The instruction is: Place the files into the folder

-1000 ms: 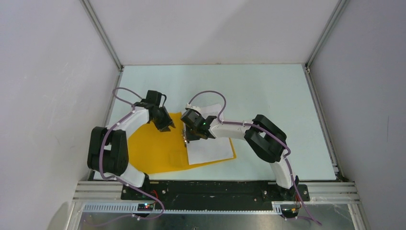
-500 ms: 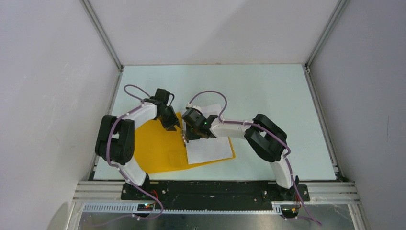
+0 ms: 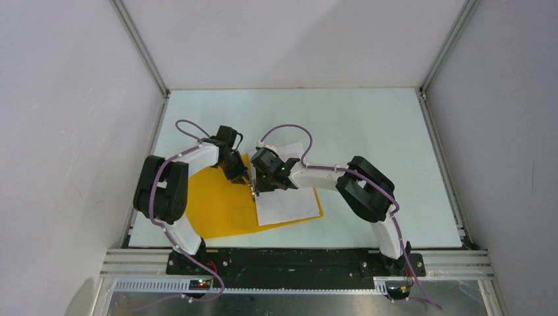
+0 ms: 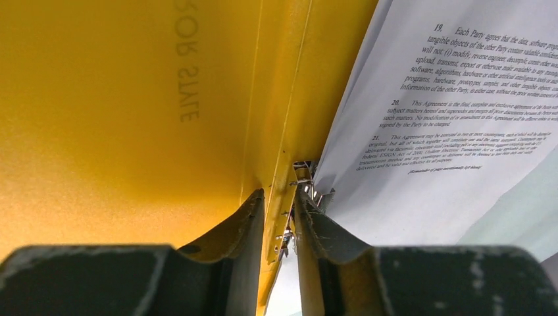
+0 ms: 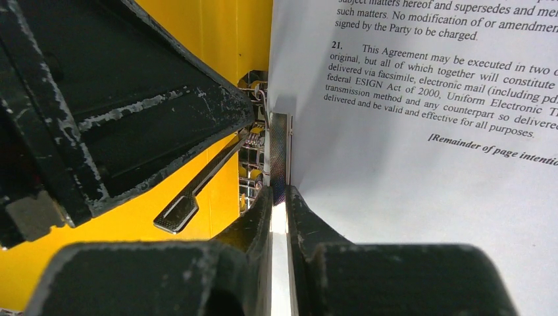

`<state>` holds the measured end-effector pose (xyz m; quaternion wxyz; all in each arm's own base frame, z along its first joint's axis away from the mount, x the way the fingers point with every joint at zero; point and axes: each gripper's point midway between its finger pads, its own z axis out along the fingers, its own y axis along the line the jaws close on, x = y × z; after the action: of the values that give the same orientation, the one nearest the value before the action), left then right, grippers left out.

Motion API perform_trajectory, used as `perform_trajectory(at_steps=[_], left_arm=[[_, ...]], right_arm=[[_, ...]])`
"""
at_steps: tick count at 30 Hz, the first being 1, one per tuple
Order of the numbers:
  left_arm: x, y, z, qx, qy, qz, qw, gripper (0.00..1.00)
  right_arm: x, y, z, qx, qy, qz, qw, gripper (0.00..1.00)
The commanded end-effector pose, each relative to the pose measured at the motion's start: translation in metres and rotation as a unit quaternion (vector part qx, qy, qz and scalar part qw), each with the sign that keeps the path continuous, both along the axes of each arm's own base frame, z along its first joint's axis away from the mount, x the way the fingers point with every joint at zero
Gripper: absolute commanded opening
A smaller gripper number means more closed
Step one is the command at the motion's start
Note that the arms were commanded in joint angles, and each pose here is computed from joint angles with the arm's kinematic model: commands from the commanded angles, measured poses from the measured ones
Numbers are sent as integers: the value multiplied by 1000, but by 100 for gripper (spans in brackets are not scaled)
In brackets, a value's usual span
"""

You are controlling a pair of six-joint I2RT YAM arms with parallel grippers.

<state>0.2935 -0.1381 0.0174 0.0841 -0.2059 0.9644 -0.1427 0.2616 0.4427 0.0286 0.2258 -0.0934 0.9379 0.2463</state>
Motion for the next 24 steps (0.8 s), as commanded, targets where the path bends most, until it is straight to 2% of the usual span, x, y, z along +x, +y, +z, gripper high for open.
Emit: perform_trajectory(at_steps=[1, 6, 13, 19, 24], left_arm=[[-7, 1, -7, 11, 9, 1, 1000, 28], [-9, 9, -14, 33, 12, 14, 999, 27], [-11, 17, -16, 54, 9, 28, 998, 27], [-9, 18, -14, 56, 5, 29, 998, 23], [-7, 17, -11, 55, -1, 28, 998, 23]], right_arm=[[3, -6, -2, -4, 2, -9, 1000, 11], [4, -5, 4, 7, 6, -10, 1000, 12], [5, -1, 30, 41, 10, -3, 999, 20], [7, 0, 54, 68, 14, -2, 998, 27], [8, -2, 73, 82, 9, -7, 997, 28]])
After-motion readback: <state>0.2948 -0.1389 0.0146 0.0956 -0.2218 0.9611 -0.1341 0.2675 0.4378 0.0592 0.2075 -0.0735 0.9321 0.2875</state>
